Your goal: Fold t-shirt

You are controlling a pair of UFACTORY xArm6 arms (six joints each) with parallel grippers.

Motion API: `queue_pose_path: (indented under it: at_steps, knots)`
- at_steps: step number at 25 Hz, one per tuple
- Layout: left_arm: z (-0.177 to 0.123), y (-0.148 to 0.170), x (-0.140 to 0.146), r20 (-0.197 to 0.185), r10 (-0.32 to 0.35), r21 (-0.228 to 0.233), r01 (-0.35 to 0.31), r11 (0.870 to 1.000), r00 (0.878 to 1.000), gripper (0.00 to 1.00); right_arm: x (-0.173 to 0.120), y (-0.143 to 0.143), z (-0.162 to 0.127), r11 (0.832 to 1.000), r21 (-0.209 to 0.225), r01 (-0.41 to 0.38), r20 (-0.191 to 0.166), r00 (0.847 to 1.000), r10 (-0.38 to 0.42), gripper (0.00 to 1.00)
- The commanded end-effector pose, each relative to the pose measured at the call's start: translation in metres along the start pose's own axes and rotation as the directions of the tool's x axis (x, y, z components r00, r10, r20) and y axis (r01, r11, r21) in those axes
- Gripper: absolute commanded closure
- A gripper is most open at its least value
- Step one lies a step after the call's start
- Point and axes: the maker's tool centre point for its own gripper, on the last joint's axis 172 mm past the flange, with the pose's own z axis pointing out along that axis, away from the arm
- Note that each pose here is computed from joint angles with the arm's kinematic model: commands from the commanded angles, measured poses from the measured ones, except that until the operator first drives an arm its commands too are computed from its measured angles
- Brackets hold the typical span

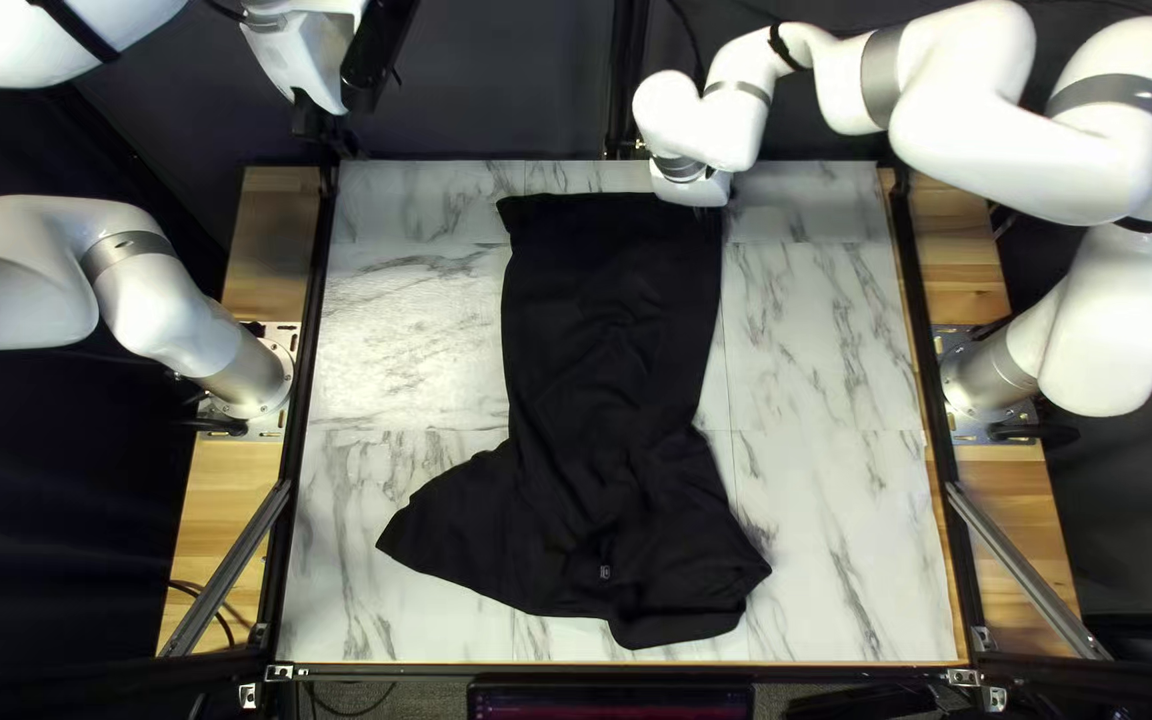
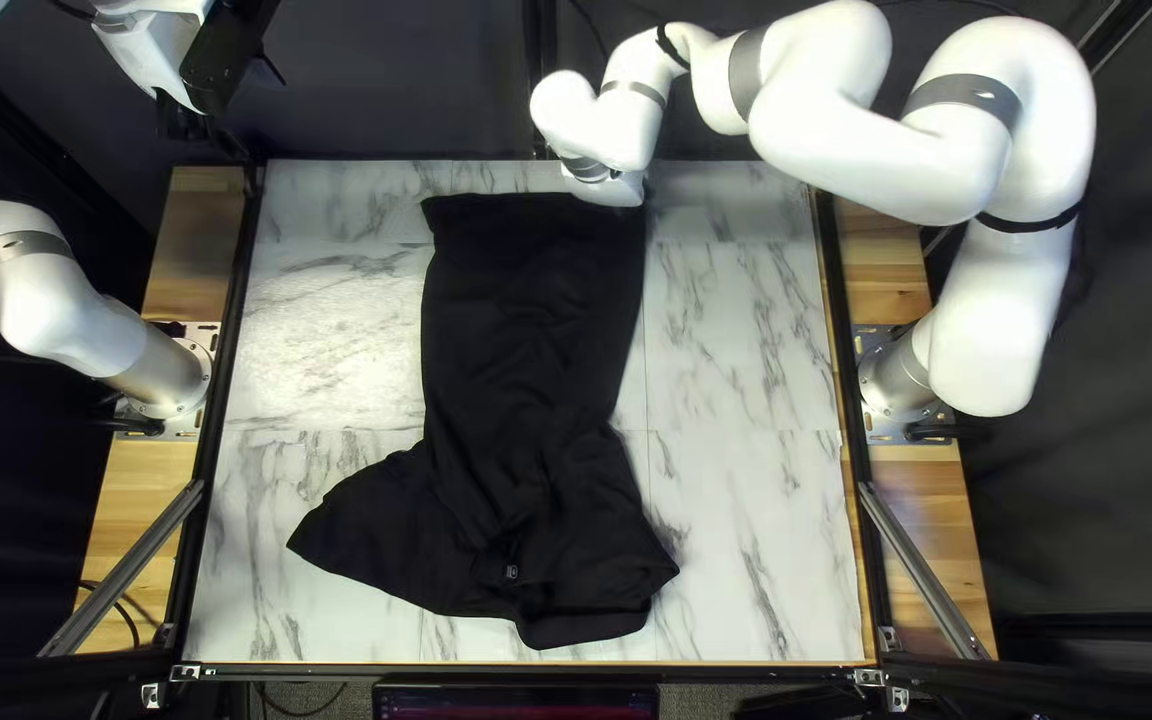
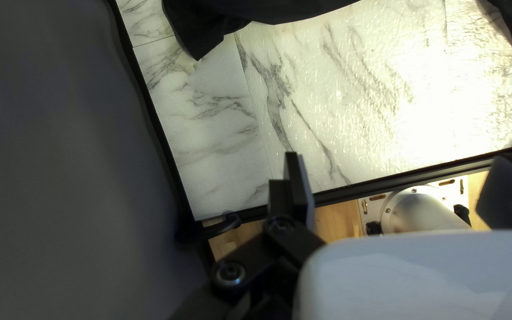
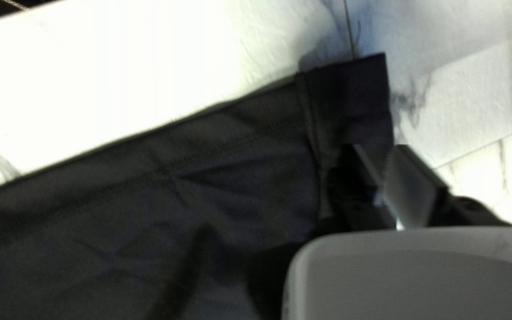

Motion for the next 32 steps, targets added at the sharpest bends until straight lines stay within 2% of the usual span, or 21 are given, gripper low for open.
queue_pose_path:
  at_steps: [1,9,18,30,32]
  knots:
    - [0.0,0.0,0.0,0.0,0.0,0.0,0.0,1.0,1.0,0.0,0.002,0.001,0.0,1.0,-0.008,0.0,-0.002,1.0,0.0,0.0]
    - [0.0,0.0,0.0,0.0,0.0,0.0,0.0,1.0,1.0,0.0,0.007,0.009,0.008,0.999,-0.033,-0.002,-0.003,1.0,0.002,0.0]
    - [0.0,0.0,0.0,0.0,0.0,0.0,0.0,1.0,1.0,0.0,0.006,0.009,0.011,0.999,-0.034,0.03,0.018,0.999,-0.029,0.0]
    - [0.0,0.0,0.0,0.0,0.0,0.0,0.0,1.0,1.0,0.0,0.005,0.009,0.016,0.998,-0.048,0.044,0.019,0.999,-0.043,0.0]
    - [0.0,0.0,0.0,0.0,0.0,0.0,0.0,1.0,1.0,0.0,0.004,0.009,0.018,0.998,-0.05,0.045,0.02,0.999,-0.044,0.04]
